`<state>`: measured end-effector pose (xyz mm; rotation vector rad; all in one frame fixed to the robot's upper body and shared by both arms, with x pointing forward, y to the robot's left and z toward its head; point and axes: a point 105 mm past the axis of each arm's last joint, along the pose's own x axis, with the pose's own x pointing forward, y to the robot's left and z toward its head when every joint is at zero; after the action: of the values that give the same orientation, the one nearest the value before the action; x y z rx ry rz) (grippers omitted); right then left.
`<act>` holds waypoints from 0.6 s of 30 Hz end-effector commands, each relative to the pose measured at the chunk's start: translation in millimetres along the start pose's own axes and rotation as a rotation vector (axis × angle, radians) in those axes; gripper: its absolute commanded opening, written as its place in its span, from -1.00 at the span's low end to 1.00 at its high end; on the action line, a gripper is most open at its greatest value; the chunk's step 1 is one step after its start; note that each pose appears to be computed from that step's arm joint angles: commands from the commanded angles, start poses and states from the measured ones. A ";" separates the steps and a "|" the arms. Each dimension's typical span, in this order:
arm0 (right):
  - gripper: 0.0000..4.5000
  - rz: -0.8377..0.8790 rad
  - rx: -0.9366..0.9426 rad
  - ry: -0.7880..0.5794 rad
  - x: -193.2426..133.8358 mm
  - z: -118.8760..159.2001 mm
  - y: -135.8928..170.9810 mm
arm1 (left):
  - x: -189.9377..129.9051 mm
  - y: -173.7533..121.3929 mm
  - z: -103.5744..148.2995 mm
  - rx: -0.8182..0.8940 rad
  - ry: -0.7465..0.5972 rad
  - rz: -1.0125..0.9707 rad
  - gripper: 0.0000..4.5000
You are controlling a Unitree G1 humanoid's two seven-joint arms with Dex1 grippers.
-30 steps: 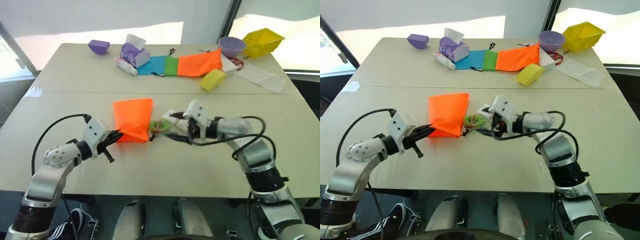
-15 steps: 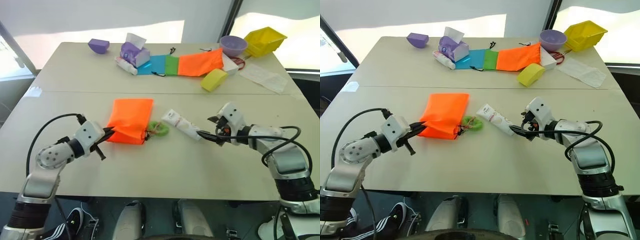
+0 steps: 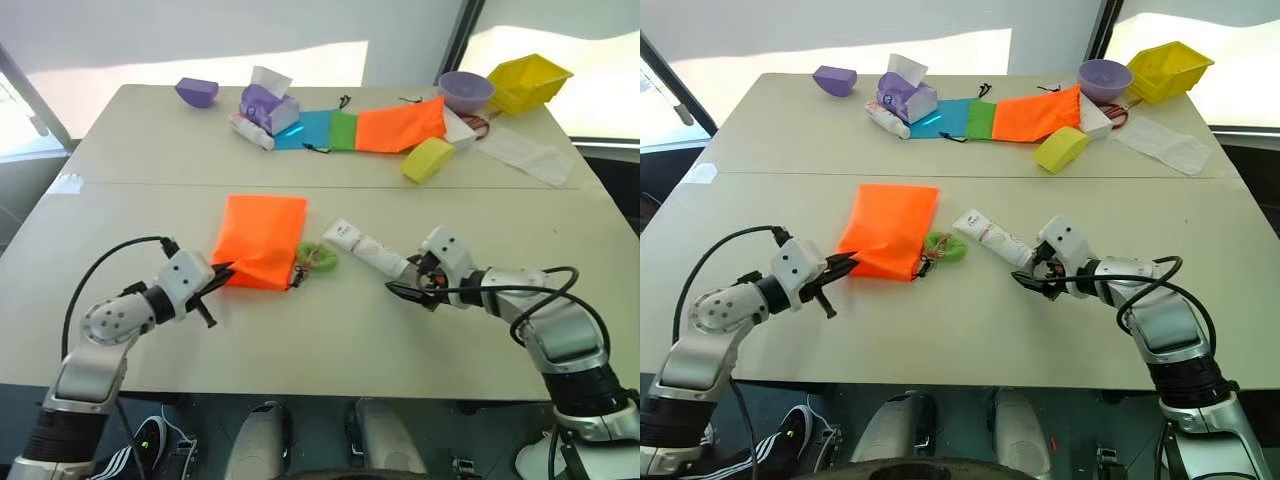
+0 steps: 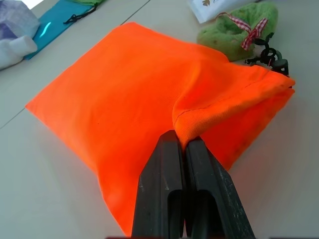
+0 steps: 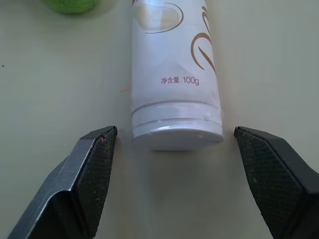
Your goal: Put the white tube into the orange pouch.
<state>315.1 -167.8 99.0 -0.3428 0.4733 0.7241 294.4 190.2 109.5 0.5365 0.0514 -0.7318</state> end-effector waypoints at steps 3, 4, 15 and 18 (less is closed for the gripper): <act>0.74 -0.021 -0.019 -0.033 1.2 12.4 -4.3 | 0.3 2.0 9.3 0.030 -0.028 0.009 -1.00; 0.74 -0.011 -0.008 -0.038 2.6 12.7 -2.3 | 0.4 1.8 9.4 0.030 -0.028 0.009 -1.00; -0.06 -0.012 -0.051 -0.052 1.6 16.5 -0.7 | 1.5 2.3 14.8 0.015 -0.045 0.017 -1.00; -0.06 0.012 0.001 -0.129 -4.4 33.0 -0.4 | 2.0 2.3 15.1 0.010 -0.046 0.017 -1.00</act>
<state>319.6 -162.2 101.2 -0.3051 0.4577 0.7295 294.9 186.4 110.6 0.5209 0.0495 -0.7310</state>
